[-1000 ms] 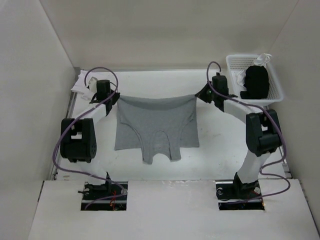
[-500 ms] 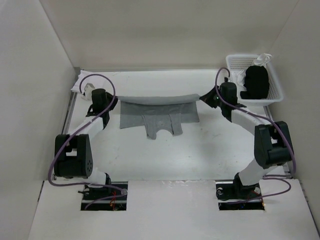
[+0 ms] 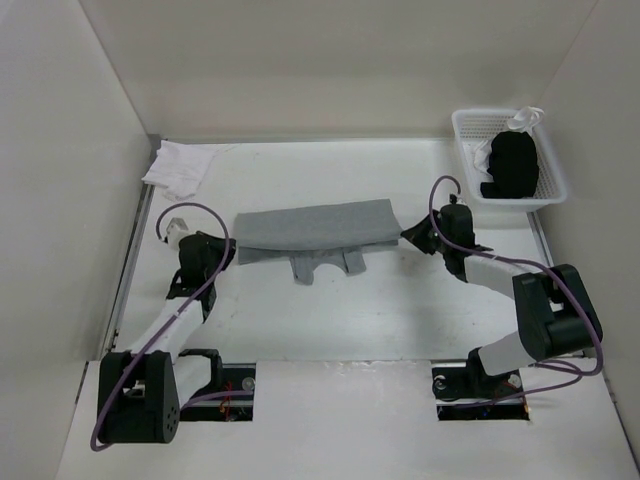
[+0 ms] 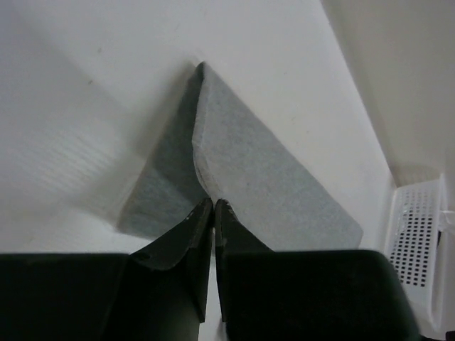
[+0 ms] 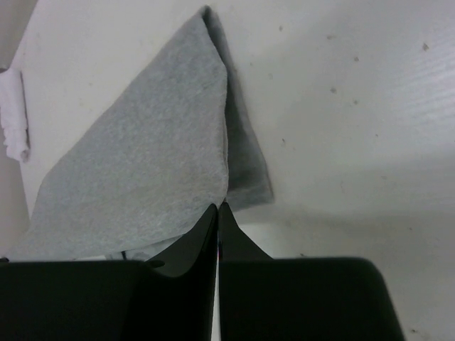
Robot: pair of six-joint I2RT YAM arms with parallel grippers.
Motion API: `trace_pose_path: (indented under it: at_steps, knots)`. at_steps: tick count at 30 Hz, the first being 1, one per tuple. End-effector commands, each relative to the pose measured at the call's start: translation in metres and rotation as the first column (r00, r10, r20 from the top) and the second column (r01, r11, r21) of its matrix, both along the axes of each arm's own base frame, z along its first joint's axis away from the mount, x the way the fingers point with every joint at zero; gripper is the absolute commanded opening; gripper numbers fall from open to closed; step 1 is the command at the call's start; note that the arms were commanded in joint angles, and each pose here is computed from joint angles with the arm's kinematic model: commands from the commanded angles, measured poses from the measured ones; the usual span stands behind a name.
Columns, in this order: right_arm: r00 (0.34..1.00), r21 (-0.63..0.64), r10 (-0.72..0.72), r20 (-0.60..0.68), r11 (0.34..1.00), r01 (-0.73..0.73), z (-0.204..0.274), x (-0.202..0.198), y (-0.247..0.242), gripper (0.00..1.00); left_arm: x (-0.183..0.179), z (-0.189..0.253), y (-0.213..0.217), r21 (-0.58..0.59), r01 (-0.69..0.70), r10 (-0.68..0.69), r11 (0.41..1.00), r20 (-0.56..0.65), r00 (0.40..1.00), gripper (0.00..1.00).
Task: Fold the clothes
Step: Fold the tank top
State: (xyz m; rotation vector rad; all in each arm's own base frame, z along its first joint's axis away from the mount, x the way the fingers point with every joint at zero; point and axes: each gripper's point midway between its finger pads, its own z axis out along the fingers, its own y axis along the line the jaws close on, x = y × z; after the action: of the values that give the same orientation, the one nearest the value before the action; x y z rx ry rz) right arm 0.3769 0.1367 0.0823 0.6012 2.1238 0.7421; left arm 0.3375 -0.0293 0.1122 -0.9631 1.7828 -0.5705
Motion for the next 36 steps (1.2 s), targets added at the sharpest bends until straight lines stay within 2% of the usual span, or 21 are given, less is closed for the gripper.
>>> trace_pose_path:
  at_steps: [1,3,5,10,13,16,19,23,27,30,33,36]
  knots:
    - [0.998,0.016,-0.042,0.042,0.999,0.041,0.003,0.003,-0.004,0.03,-0.016,-0.025,0.005,0.021,0.007,-0.007,1.000,-0.040,0.999,0.04]
    - [0.999,0.008,-0.044,0.010,0.999,0.044,-0.010,-0.003,-0.006,0.04,-0.026,-0.037,0.005,0.019,0.009,-0.008,1.000,-0.062,0.998,0.05]
    - [0.998,-0.004,-0.060,-0.004,0.998,0.060,-0.017,-0.007,-0.010,0.12,-0.036,-0.045,0.005,0.018,0.011,-0.010,1.000,-0.074,0.997,0.08]
    - [0.999,-0.035,-0.038,0.006,0.999,0.038,-0.014,0.000,-0.010,0.48,-0.043,-0.029,0.015,0.033,-0.020,0.020,0.999,-0.021,1.000,0.32]
    - [1.000,-0.028,0.010,-0.023,1.000,-0.011,-0.020,0.011,0.000,0.55,-0.031,-0.001,0.011,0.041,-0.018,0.016,0.999,0.037,0.999,0.32]
    - [0.999,-0.001,0.021,-0.040,1.000,-0.021,-0.023,0.018,0.005,0.54,-0.012,0.020,-0.025,0.055,0.074,-0.077,0.996,0.062,0.995,0.32]
    - [0.998,0.025,0.030,-0.052,0.999,-0.029,-0.023,0.021,0.012,0.54,0.000,0.020,-0.065,0.081,0.162,-0.167,0.983,0.057,0.984,0.32]
    - [0.992,0.113,0.070,-0.109,0.992,-0.057,-0.039,0.018,0.028,0.50,0.005,0.017,-0.099,0.063,0.230,-0.234,0.971,0.076,0.969,0.32]
    - [0.990,0.186,0.063,-0.129,0.982,-0.038,-0.052,0.018,0.034,0.35,0.003,0.017,-0.109,0.054,0.255,-0.259,0.965,0.091,0.962,0.32]
    - [0.999,0.210,-0.003,-0.050,0.978,0.013,-0.038,0.020,0.027,0.14,-0.002,0.019,-0.113,0.054,0.274,-0.279,0.960,0.101,0.955,0.32]
    - [0.998,0.195,-0.060,0.036,0.979,0.052,-0.014,0.013,0.014,0.07,-0.009,0.019,-0.119,0.053,0.296,-0.300,0.954,0.107,0.948,0.32]
    - [0.992,0.151,-0.089,0.084,0.986,0.076,0.004,-0.004,-0.004,0.03,-0.017,0.019,-0.132,0.047,0.333,-0.337,0.942,0.109,0.935,0.32]
